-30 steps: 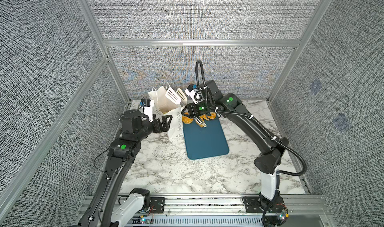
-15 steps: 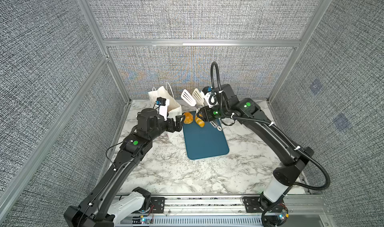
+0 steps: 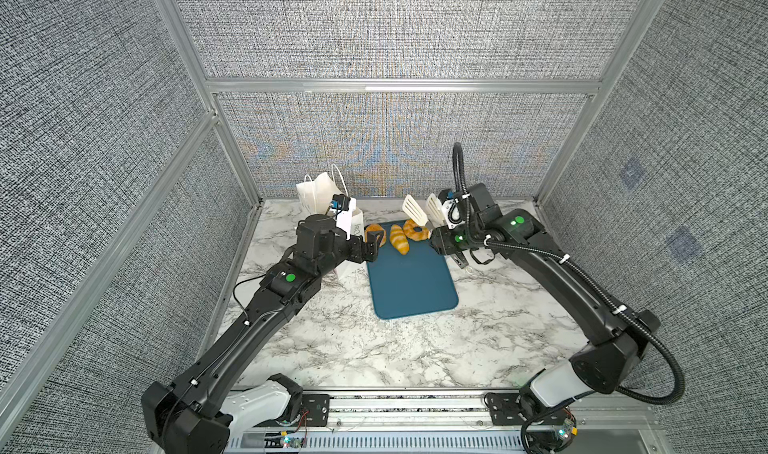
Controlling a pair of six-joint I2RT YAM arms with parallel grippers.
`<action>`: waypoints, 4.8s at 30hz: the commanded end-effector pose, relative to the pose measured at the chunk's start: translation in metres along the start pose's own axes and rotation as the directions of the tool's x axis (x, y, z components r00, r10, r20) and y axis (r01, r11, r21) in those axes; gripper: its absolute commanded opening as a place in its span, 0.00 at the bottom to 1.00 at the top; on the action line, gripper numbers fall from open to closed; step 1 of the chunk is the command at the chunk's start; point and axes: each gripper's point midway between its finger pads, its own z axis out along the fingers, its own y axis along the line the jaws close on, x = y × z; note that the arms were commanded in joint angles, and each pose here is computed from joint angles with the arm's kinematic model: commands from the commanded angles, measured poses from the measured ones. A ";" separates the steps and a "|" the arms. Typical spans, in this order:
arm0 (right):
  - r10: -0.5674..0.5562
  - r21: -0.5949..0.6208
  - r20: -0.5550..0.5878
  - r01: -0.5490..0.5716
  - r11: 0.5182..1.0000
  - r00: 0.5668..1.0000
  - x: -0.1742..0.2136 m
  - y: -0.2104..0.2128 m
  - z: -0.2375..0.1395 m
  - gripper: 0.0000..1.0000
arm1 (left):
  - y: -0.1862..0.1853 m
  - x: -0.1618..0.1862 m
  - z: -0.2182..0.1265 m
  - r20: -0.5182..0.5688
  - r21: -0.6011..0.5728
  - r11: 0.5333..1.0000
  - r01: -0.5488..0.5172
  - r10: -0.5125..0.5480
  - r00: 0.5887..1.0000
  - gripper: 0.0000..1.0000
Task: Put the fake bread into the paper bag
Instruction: 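Pull the right tongs back out of the bag over the tray, then lower the right tongs onto the yellow striped croissant on the tray, then close the right tongs on the yellow striped croissant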
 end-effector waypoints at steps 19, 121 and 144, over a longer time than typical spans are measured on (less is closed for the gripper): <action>0.006 0.194 -0.333 0.062 0.979 0.943 0.060 -0.042 0.079 0.57 | -0.009 0.052 0.038 -0.105 0.020 0.999 0.039 -0.037 0.994 0.99; -0.229 0.146 -0.604 0.388 0.910 0.763 0.092 -0.026 0.156 0.38 | 0.011 0.110 0.047 -0.271 -0.053 0.997 0.059 -0.071 0.960 0.99; -0.214 0.128 -0.504 0.317 0.940 0.837 0.067 -0.012 0.134 0.33 | 0.011 0.096 0.038 -0.238 -0.060 0.998 0.035 -0.048 0.970 0.99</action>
